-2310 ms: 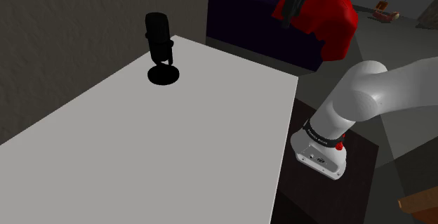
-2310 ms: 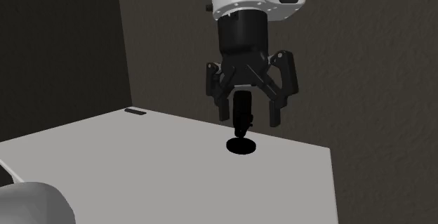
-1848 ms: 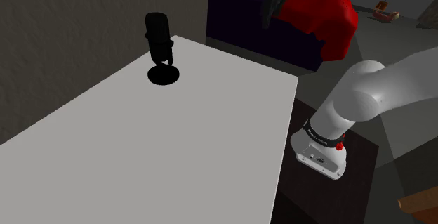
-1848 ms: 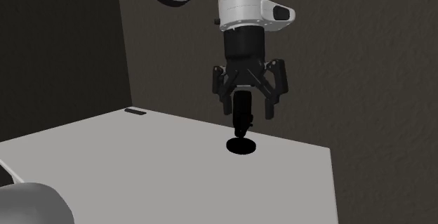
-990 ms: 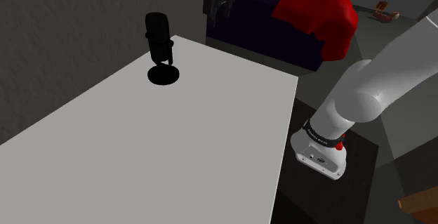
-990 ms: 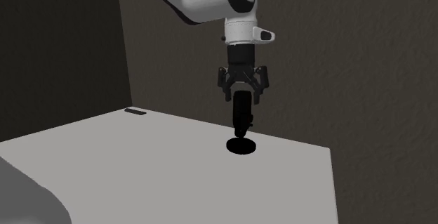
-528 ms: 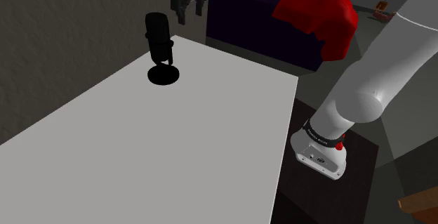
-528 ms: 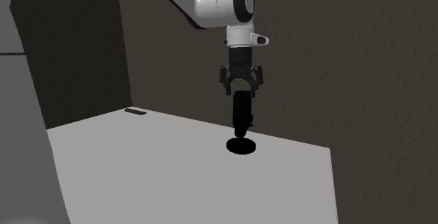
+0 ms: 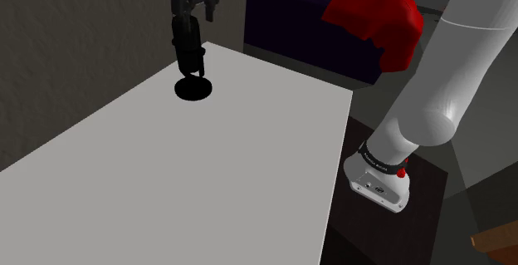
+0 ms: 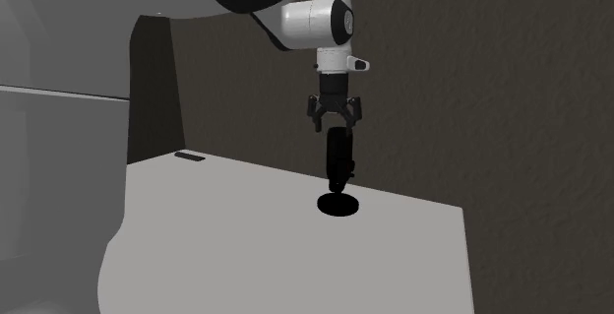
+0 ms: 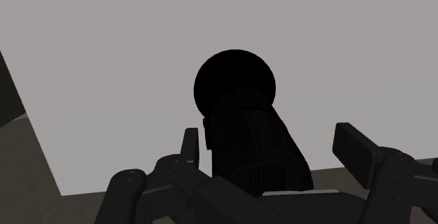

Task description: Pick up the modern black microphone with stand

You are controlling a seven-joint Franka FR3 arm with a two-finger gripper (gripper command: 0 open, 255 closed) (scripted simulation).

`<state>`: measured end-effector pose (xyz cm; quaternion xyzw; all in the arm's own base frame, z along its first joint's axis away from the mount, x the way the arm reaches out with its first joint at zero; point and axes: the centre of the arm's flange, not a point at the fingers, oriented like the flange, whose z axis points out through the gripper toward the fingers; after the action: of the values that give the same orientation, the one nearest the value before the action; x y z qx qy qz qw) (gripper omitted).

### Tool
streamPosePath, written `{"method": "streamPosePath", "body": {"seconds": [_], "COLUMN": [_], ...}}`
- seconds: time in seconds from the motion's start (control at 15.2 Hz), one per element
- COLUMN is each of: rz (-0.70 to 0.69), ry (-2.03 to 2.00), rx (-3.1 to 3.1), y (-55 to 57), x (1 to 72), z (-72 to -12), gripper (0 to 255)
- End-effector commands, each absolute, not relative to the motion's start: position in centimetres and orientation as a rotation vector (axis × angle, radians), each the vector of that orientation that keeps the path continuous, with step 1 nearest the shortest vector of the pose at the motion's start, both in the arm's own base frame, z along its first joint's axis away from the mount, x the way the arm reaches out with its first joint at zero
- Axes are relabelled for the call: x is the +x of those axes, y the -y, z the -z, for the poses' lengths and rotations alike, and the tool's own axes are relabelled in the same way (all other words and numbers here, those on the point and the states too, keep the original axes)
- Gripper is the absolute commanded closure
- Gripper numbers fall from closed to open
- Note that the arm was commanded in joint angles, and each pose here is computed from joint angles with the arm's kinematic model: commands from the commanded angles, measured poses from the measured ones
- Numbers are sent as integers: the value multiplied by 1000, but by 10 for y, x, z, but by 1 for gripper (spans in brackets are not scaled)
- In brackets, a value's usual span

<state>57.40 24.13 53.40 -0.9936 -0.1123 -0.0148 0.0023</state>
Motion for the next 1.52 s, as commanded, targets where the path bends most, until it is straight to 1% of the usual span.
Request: {"method": "streamPosePath", "body": {"seconds": [0.0,0.33,0.4,0.99,1.45], "rz": [47,47,47,47,47], "ry": [353,353,352,353,353], "rx": [-3116,-3116,-3116,-3116,-3116], "y": [-242,-242,-241,-242,-242], "x": [574,574,574,574,574], "z": [-524,-505,-504,-505,-542], "gripper": [0,0,255,255,255]}}
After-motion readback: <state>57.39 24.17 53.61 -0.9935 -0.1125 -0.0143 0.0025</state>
